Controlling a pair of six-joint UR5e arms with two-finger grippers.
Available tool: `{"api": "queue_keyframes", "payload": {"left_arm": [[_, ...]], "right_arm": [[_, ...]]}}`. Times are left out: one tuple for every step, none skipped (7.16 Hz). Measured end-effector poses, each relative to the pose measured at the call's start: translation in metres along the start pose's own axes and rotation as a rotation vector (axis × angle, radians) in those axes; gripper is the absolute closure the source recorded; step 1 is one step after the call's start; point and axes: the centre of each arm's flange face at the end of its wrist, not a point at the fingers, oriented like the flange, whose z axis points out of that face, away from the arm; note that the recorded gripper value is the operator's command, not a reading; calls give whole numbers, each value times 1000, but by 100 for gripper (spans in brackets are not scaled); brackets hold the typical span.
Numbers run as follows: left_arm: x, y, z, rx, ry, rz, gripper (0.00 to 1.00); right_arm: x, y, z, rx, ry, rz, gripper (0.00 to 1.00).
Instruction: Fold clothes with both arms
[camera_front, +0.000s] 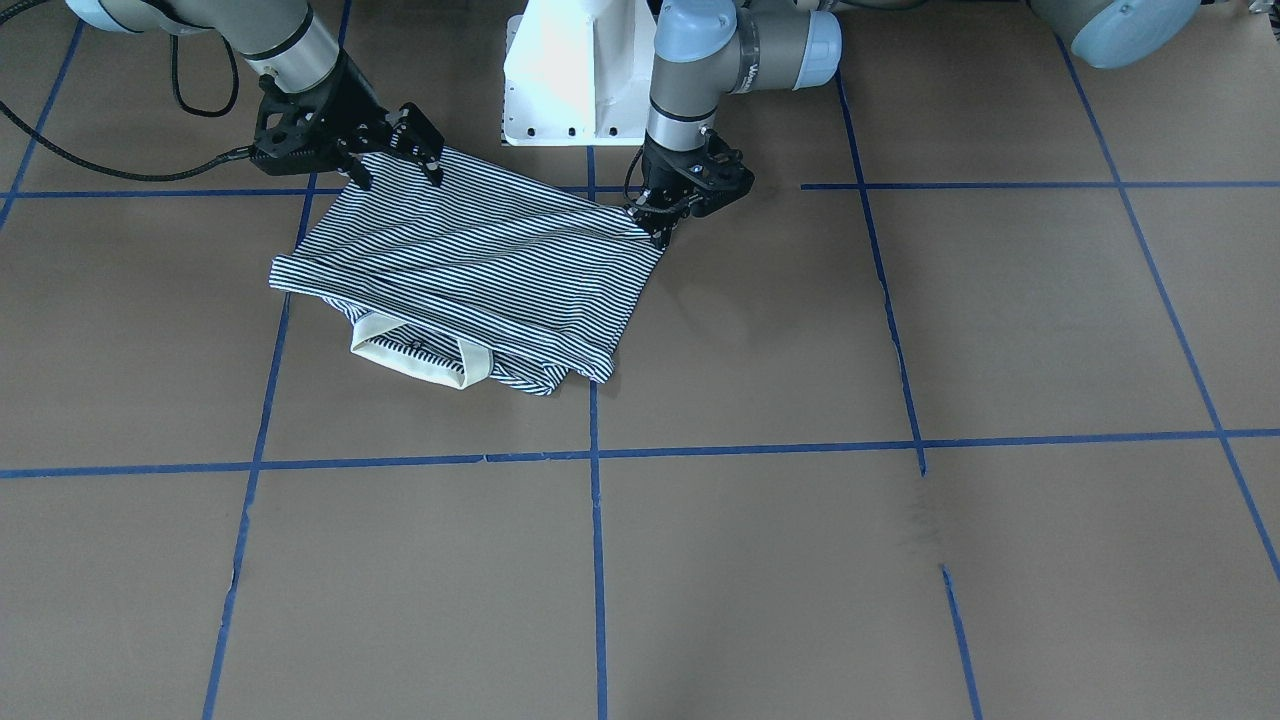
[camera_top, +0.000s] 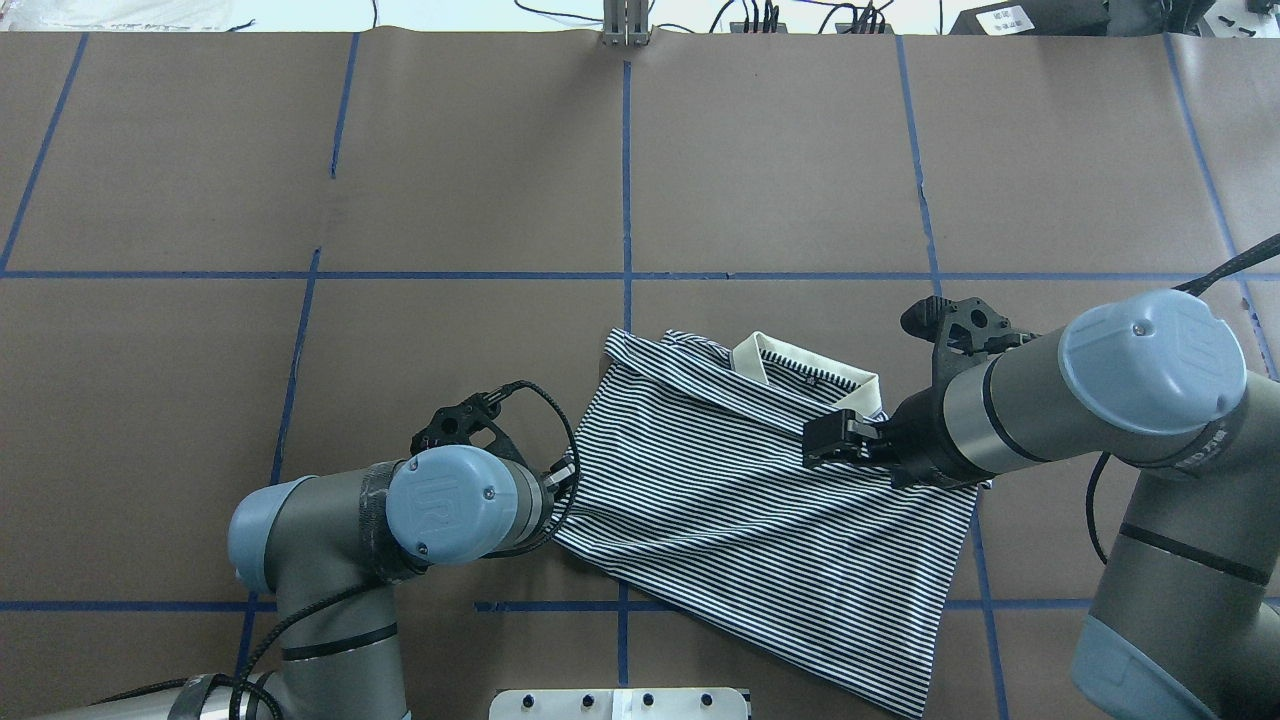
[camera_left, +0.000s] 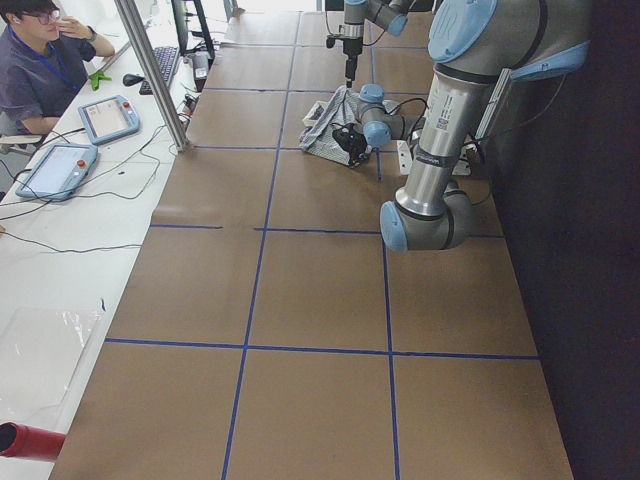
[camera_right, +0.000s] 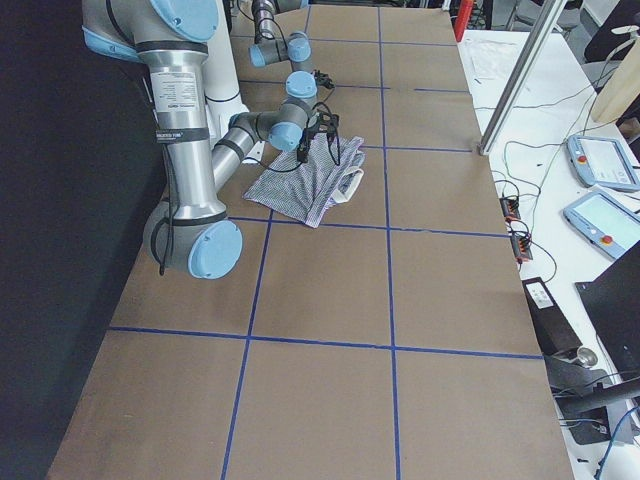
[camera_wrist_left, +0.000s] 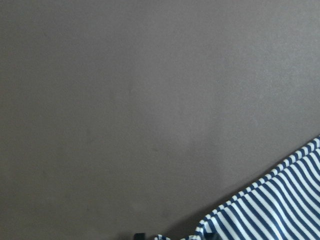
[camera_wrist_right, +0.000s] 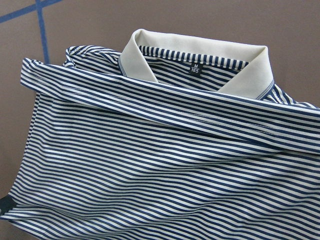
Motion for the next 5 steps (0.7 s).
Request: {"api": "queue_keyframes", "payload": {"left_arm": [[2,-4,-8,4,3,-3,100],[6,-14,-17,17,5,-8,100],[11,-36,-23,45,9,-4,100],[18,-66,-25,85,9,11,100],[25,-103,-21,137,-3,31,100]], "right_arm": [[0,0,0,0,0,0,0],[0,0,0,0,1,1,0],[1,0,0,0,1,1,0],[1,0,0,1,1,1,0],[0,0,0,2,1,1,0]]}}
